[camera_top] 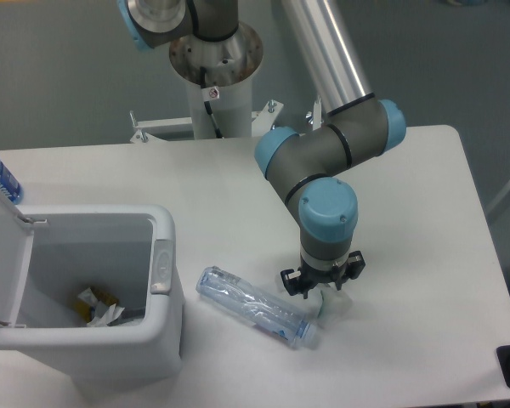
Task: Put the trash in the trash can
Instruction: 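Close the gripper on the wrapper and lift it, then carry the wrapper over the white trash bin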
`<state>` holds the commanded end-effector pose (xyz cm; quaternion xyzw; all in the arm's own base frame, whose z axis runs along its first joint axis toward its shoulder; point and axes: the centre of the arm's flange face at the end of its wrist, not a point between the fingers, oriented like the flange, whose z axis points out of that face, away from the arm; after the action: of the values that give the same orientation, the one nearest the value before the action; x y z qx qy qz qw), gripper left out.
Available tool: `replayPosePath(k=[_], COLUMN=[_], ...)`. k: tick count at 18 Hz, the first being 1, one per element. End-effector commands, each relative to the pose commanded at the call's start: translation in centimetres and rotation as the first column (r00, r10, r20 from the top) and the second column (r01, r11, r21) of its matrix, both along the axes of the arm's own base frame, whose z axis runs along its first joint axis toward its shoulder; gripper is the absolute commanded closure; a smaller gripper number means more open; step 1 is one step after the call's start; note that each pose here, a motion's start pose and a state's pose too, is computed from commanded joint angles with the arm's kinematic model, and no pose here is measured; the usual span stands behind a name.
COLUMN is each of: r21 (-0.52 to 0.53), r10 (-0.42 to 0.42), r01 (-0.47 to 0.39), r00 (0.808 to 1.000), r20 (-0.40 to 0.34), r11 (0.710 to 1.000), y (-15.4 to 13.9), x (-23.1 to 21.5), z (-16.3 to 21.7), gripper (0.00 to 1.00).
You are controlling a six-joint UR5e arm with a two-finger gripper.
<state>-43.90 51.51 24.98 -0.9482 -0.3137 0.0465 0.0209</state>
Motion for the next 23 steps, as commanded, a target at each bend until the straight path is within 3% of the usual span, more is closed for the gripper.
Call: replayPosePath(k=[7,11,13,15,21,23], r21=[0.025,0.144,0.279,0.403,0.59,0.618], r10=[-0.026,0.019,0.088,0.15,0.167,0.137], r01=[0.027,-0.003,-0.045,-0.084,-0.109,-0.087], r00=[0.999,0.994,0.986,0.979,0.985,0.99], r20=[-0.036,-0.107,-0.144,-0.136,-0.044,-0.033], r11=[0.999,0.99,0.959,0.911,0.8,0.781], y=[-2.1,-3.0,-2.8,-2.8,-2.4,-1.3], x=[-2.1,-3.9,-5.7,-6.4,-2.8,-0.6], z=[2.9,9.6,15.7,20.6,27.3,28.8], gripper=[1.0,1.0,1.0,1.0,1.0,1.0])
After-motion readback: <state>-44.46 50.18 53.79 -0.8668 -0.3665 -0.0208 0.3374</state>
